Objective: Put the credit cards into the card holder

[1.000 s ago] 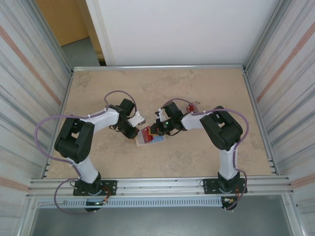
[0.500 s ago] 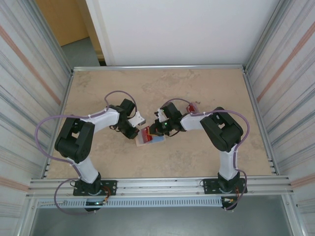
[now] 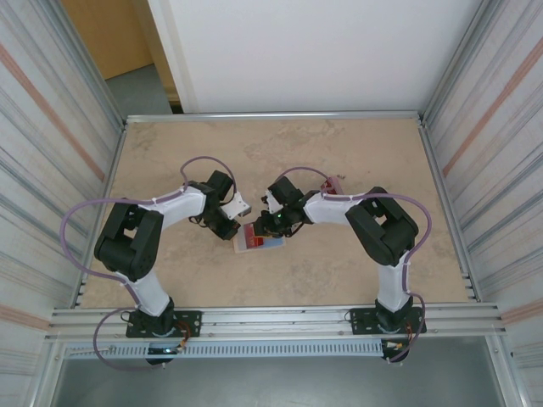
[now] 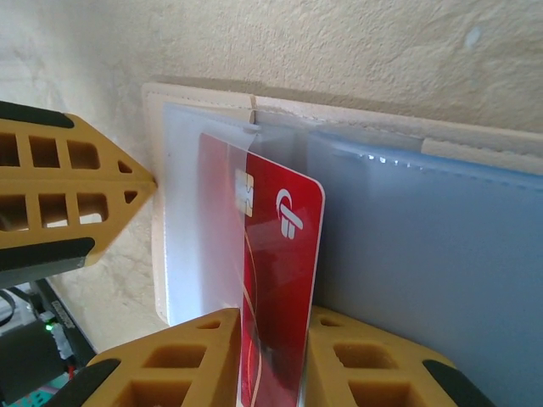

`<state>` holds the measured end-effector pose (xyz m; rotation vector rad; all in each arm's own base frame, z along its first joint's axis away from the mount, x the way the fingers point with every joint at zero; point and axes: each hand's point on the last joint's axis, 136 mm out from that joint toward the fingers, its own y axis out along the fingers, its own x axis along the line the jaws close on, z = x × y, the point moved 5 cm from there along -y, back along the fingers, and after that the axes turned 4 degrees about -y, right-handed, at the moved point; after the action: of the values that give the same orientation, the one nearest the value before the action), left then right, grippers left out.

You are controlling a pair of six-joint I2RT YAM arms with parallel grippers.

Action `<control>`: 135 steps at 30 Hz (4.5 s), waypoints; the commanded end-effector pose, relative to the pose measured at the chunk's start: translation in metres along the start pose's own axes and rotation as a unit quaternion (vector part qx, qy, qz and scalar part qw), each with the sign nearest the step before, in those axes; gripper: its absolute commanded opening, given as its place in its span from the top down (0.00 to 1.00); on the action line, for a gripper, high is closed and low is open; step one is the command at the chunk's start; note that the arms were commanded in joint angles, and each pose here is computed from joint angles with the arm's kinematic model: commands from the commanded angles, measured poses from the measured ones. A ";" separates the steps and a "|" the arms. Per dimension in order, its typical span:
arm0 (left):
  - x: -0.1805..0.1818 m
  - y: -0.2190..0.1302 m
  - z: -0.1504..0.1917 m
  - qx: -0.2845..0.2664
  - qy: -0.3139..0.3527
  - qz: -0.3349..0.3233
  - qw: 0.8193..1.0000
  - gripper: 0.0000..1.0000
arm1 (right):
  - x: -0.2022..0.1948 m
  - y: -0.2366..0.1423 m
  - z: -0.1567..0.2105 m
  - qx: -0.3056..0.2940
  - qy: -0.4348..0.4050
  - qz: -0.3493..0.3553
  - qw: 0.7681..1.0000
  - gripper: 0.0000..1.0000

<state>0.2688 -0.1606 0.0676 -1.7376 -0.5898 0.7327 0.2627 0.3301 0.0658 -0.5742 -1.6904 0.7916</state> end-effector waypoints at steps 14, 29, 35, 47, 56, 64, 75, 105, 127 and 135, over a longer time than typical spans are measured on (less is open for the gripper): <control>0.001 0.000 -0.007 -0.002 0.003 0.000 1.000 1.00 | 0.013 0.009 0.005 0.032 -0.028 0.034 0.999 0.78; 0.002 -0.004 -0.006 -0.009 -0.002 0.002 1.000 1.00 | 0.006 -0.011 0.003 0.018 -0.025 0.052 0.998 0.72; 0.002 -0.004 -0.006 -0.009 -0.002 0.001 1.000 1.00 | 0.005 -0.007 0.003 0.020 -0.024 0.050 0.998 0.74; 0.003 -0.003 -0.006 -0.008 -0.003 -0.001 1.000 1.00 | 0.013 0.005 -0.001 0.027 -0.032 0.043 0.998 0.81; 0.005 -0.004 -0.005 -0.008 -0.006 -0.003 1.000 1.00 | 0.015 0.009 -0.002 0.029 -0.037 0.043 0.998 0.82; 0.005 -0.003 -0.005 -0.007 -0.008 -0.002 1.000 1.00 | 0.015 0.013 -0.002 0.033 -0.038 0.040 0.998 0.83; 0.005 -0.003 -0.005 -0.007 -0.008 -0.002 1.000 1.00 | 0.020 0.017 -0.003 0.037 -0.044 0.035 0.998 0.84; -0.026 -0.059 -0.054 -0.058 0.040 -0.021 0.997 0.45 | -0.022 -0.079 0.022 -0.058 0.000 0.090 0.994 0.85; -0.073 -0.032 -0.081 0.013 0.136 -0.073 0.988 0.39 | -0.046 -0.058 0.032 -0.072 0.022 0.059 0.995 0.92; -0.090 -0.015 -0.077 0.037 0.144 -0.050 0.988 0.45 | -0.048 -0.054 0.031 -0.074 0.027 0.039 0.996 0.91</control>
<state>0.2627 -0.2707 0.1183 -1.7296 -0.4599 0.3979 0.2433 0.2499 0.0705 -0.7825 -1.6943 0.7443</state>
